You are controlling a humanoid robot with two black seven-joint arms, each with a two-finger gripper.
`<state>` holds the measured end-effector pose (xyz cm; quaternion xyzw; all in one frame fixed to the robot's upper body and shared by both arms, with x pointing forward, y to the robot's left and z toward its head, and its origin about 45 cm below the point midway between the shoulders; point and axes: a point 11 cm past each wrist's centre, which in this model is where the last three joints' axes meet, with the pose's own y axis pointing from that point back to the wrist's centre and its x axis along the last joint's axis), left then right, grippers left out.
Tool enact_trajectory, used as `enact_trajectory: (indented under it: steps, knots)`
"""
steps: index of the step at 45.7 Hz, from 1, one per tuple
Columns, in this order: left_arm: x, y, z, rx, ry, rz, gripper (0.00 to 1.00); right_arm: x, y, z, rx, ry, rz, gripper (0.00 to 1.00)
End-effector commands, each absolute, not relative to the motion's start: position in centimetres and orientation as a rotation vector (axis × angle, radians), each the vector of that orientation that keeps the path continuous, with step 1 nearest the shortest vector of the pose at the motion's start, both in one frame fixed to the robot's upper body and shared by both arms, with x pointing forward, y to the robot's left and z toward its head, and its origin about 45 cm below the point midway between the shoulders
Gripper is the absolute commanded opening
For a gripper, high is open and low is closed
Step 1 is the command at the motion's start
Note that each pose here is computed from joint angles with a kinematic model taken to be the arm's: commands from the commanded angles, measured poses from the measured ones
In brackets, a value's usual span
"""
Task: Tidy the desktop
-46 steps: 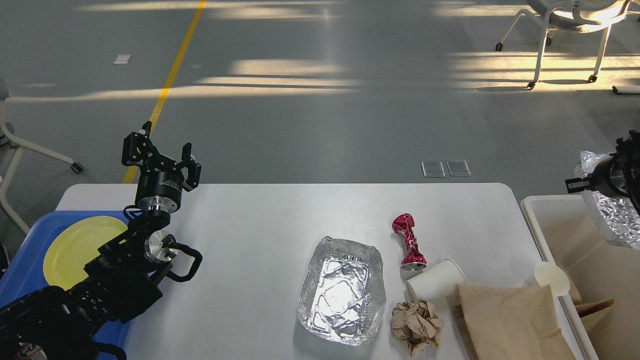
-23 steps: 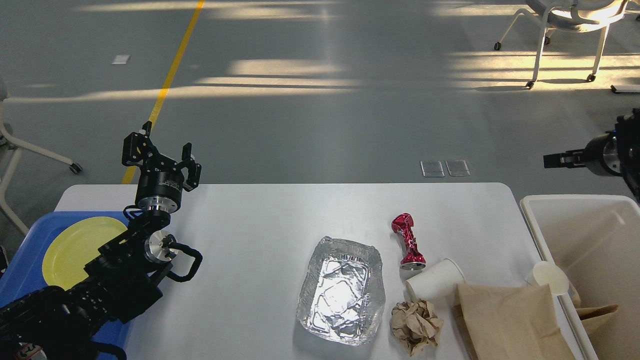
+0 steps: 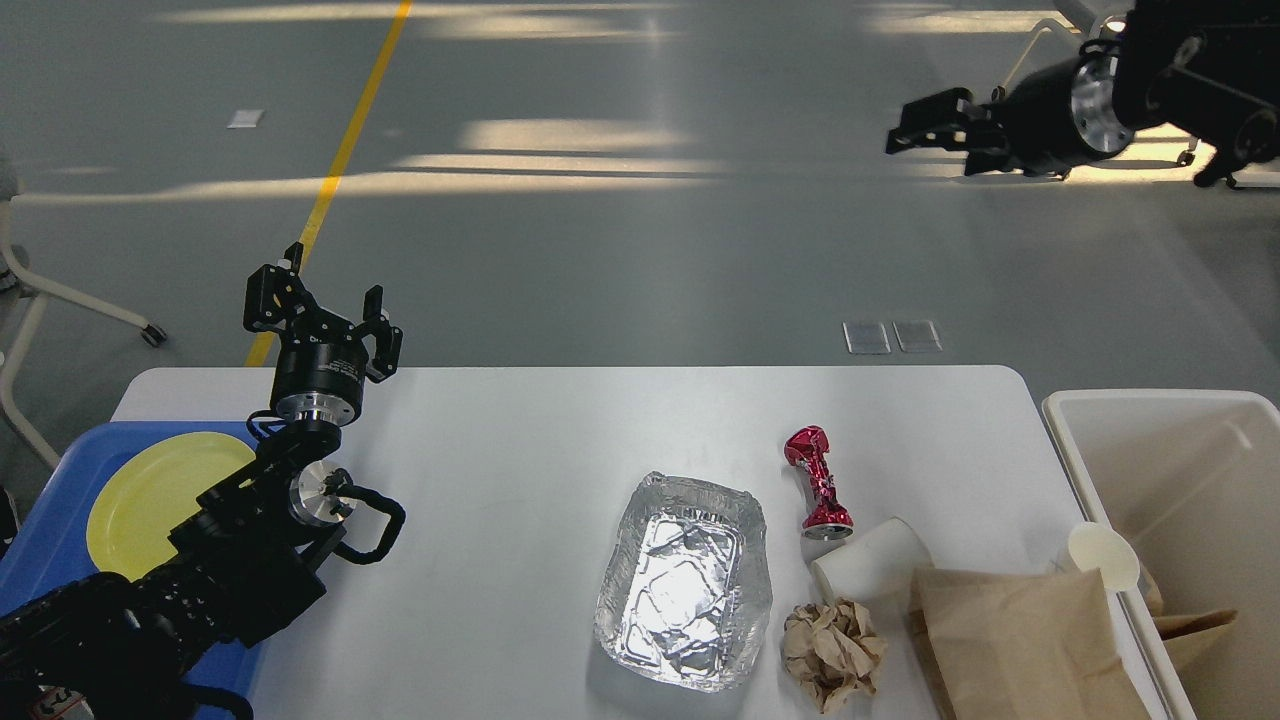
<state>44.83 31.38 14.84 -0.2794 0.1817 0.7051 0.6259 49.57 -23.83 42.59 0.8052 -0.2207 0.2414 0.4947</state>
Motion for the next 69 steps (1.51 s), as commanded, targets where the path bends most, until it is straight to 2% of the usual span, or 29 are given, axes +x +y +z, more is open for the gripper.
enact_trajectory:
  steps: [1,10,21,27,38,48,59,60,69]
  knots:
    - [44.8,31.4,14.8,-0.641,0.417,1.618,0.97,47.8,-20.0,47.4,2.027,-0.450,0.595,0.94]
    - [44.8,31.4,14.8,-0.641,0.417,1.618,0.97,43.4,-15.9,56.0,2.057,-0.349,0.702,0.94]
    - [44.8,31.4,14.8,-0.641,0.417,1.618,0.97,39.4,-13.4,63.2,2.084,-0.329,0.858,0.94]
    - [44.8,31.4,14.8,-0.641,0.417,1.618,0.97,38.3,-13.2,64.0,2.098,-0.323,0.875,0.94]
    - [44.8,31.4,14.8,-0.641,0.417,1.618,0.97,38.5,-13.8,62.3,2.104,-0.302,0.817,0.94]
    - [44.8,31.4,14.8,-0.641,0.417,1.618,0.97,41.5,-16.8,54.9,2.076,-0.269,0.608,0.93]
    - [44.8,31.4,14.8,-0.641,0.417,1.618,0.97,43.6,-23.0,42.4,1.926,-0.211,0.356,0.94]
    - [44.8,31.4,14.8,-0.641,0.417,1.618,0.97,43.8,-23.9,39.9,1.899,-0.222,0.336,0.94]
    - [44.8,31.4,14.8,-0.641,0.417,1.618,0.97,43.9,-28.6,31.8,1.679,-0.287,0.257,0.93]
